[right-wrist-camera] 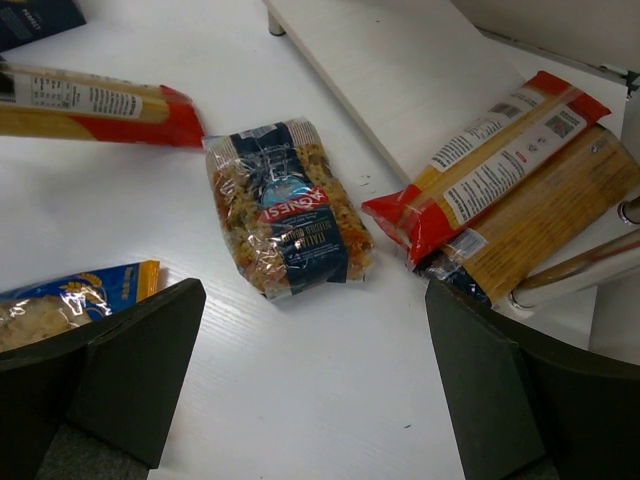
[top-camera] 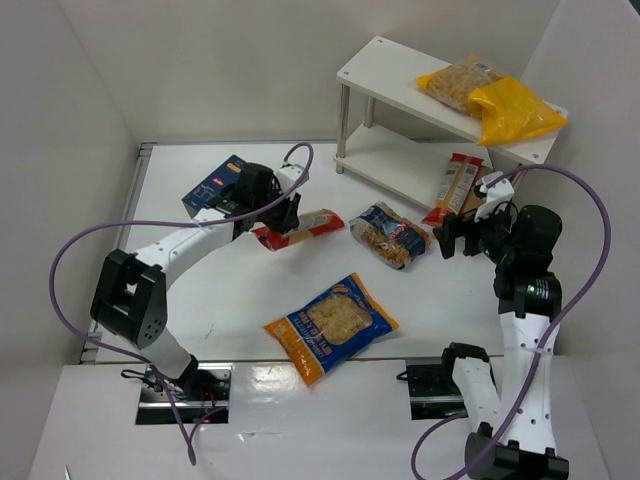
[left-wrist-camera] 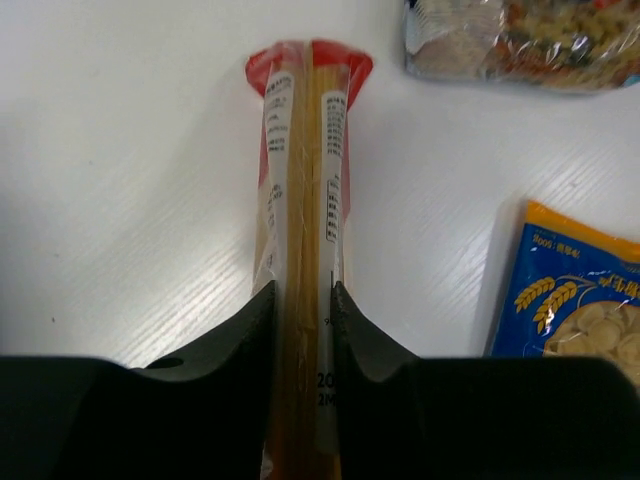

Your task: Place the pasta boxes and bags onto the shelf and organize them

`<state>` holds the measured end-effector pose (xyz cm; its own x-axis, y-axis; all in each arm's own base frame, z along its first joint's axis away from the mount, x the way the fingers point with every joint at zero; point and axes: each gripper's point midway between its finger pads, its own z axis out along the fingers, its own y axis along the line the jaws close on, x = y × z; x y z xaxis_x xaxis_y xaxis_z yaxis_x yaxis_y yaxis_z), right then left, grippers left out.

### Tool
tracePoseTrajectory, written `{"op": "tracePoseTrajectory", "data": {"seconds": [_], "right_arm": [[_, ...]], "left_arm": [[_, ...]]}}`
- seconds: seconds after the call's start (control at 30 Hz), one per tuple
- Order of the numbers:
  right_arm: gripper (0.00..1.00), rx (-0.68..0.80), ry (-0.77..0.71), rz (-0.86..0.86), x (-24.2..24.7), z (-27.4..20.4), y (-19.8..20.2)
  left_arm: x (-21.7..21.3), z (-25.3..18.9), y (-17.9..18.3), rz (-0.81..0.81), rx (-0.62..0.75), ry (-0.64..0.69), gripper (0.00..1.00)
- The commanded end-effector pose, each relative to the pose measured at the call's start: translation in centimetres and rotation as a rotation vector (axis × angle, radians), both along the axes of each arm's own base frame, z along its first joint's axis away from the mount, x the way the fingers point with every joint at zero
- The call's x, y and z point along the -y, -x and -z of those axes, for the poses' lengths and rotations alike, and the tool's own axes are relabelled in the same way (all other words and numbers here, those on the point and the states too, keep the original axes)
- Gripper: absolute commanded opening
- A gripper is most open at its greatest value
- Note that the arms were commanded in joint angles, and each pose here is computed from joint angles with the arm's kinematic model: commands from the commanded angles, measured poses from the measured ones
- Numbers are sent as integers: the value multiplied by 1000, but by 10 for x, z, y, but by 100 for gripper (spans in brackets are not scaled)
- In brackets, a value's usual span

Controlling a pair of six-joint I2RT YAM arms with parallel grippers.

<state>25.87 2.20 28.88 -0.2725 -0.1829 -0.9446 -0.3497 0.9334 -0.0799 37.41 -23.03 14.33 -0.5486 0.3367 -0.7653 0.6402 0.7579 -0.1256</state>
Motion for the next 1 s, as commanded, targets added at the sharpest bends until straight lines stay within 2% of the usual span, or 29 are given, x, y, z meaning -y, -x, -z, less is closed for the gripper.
{"op": "tracePoseTrajectory", "data": {"seconds": [0.0,0.13,0.27,0.3,0.37,0.4,0.43,0.63,0.97], "right_arm": [[100,-6,-19,-15,-2,3,4],[100,-15,-21,-5,1,7,4],[100,-27,-24,-4,1,10,2],[100,-27,-24,-4,1,10,2],[100,-27,-24,-4,1,10,2],[100,-27,-24,-4,1,10,2],[100,-27,-24,-4,1,10,2],[100,-35,-26,-4,1,14,2],[100,-44,-29,-4,2,16,1]], "left_arm": [[27,-83,-22,49,224,170,0],[23,-92,-17,40,252,177,0],[11,-62,-13,36,230,92,0],[7,-41,-9,35,189,57,0],[-1,-21,-7,53,173,10,55],[-3,-12,-3,60,161,-4,79],[-11,6,3,61,136,-28,100],[-17,49,4,45,60,-84,100],[-9,79,-11,30,-34,-104,100]]}}
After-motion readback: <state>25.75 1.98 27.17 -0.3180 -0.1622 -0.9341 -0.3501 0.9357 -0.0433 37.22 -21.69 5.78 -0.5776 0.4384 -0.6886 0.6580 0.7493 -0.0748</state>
